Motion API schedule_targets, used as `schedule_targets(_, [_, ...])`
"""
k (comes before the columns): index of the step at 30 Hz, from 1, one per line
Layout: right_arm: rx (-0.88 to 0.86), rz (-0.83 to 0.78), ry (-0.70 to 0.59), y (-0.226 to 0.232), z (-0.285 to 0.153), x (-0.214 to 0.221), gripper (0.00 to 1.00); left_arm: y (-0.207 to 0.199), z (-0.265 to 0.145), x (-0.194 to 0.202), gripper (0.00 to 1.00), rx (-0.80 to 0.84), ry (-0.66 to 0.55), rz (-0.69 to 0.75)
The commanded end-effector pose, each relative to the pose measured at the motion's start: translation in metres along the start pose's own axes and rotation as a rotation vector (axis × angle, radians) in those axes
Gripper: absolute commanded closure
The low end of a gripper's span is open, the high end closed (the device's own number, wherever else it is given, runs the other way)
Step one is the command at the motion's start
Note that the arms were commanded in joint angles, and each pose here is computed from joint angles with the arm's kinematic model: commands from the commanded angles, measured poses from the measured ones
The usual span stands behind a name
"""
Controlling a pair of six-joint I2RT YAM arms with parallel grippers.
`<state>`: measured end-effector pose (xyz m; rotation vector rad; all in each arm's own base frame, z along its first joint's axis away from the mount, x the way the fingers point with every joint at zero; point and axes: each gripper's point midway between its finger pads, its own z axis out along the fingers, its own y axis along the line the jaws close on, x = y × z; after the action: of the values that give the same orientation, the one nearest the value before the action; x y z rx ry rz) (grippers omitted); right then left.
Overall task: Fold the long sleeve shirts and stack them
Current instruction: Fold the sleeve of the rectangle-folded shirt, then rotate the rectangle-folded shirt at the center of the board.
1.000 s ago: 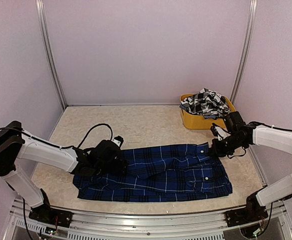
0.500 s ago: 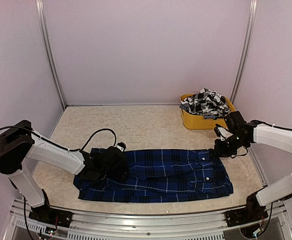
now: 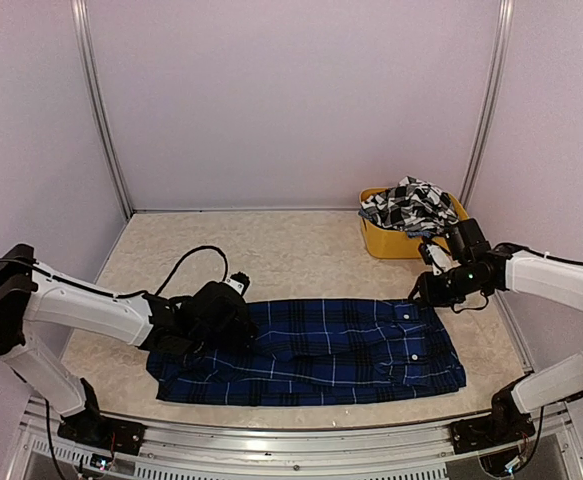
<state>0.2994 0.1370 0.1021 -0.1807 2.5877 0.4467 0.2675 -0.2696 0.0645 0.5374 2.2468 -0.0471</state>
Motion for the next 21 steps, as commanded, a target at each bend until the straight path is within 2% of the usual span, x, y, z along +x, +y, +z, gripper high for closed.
schedule_targets(1, [-0.117, -0.076, 0.018, 0.036, 0.028, 0.011, 0.69, -0.014, -0.014, -0.022, 0.01, 0.121, -0.037, -0.116])
schedule_targets(7, [-0.137, -0.115, 0.078, 0.049, 0.055, 0.037, 0.7, -0.024, -0.017, -0.017, 0.01, 0.264, 0.051, -0.278])
schedule_targets(12, [-0.084, -0.128, 0.118, 0.037, 0.067, 0.05, 0.7, -0.017, -0.017, 0.01, 0.01, 0.285, 0.154, -0.465])
schedule_targets(21, [-0.041, -0.077, 0.203, 0.022, 0.078, 0.078, 0.71, -0.005, -0.011, 0.048, 0.01, 0.3, 0.238, -0.594])
